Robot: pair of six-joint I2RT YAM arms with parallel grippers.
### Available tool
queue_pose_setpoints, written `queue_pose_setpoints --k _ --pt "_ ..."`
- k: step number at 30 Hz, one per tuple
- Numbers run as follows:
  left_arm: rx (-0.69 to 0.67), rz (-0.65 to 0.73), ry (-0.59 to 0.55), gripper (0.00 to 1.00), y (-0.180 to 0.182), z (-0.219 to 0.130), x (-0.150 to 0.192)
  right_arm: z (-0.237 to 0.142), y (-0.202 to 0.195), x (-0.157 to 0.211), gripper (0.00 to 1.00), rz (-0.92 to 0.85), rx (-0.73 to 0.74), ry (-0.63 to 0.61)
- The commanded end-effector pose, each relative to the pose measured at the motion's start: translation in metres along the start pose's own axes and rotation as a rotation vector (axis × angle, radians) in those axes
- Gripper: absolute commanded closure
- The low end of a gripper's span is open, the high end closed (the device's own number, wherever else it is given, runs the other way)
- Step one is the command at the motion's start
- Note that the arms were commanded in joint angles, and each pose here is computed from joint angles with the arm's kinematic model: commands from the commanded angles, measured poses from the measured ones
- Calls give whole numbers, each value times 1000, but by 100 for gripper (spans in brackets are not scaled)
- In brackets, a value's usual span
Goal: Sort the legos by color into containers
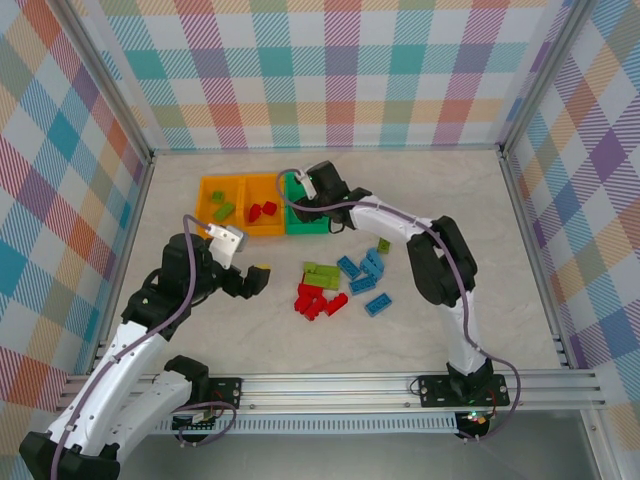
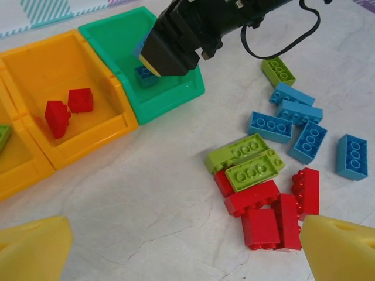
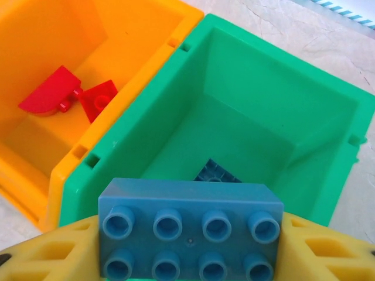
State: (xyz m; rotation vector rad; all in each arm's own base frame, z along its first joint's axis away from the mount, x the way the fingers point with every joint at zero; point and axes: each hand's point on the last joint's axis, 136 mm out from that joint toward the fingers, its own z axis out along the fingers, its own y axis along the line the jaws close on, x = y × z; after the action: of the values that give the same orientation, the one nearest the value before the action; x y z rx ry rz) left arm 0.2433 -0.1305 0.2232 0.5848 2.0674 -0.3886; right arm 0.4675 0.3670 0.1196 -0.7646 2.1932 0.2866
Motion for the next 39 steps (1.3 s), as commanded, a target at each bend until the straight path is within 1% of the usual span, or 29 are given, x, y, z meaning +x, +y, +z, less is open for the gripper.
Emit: queue_pose_setpoints --k 1,3,6,8,10,12,14,16,17,19,22,25,28,32,35,39 --pt "-30 -15 -24 0 4 1 -7 -6 -3 -24 29 -27 4 -23" --pt "-36 -21 -5 0 6 3 -5 -10 -4 -30 21 -24 11 -27" --pt "-57 -40 7 0 10 5 -4 -23 -6 -34 20 -18 17 -34" --pt "-70 -65 9 0 12 7 -3 -39 -5 -34 20 0 7 -39" --pt "-106 -149 20 0 19 10 -2 -60 -3 -30 20 33 -9 -40" --pt "-160 -282 53 5 28 10 -2 -87 2 -19 19 74 -46 -27" --pt "-193 -426 121 10 32 12 -1 -122 16 1 15 106 -134 2" --pt "-168 -539 189 10 24 20 3 -156 32 30 12 145 -231 54" --pt "-143 -587 228 10 17 28 7 -175 40 44 11 178 -278 81" --pt "-120 -637 284 10 5 44 13 -204 54 82 8 245 -360 161" --pt "-122 -651 342 10 -11 71 17 -241 68 128 7 362 -435 264" --pt "-131 -635 386 15 -26 103 20 -265 80 164 5 448 -486 362" --pt "-136 -585 440 18 -44 135 25 -278 78 189 3 470 -457 423" --pt "-151 -555 511 24 -58 173 39 -288 72 193 2 466 -425 396" --pt "-169 -553 538 26 -58 192 48 -292 68 189 1 462 -408 363" --pt "-218 -527 565 31 -51 207 62 -292 64 189 1 466 -382 350"
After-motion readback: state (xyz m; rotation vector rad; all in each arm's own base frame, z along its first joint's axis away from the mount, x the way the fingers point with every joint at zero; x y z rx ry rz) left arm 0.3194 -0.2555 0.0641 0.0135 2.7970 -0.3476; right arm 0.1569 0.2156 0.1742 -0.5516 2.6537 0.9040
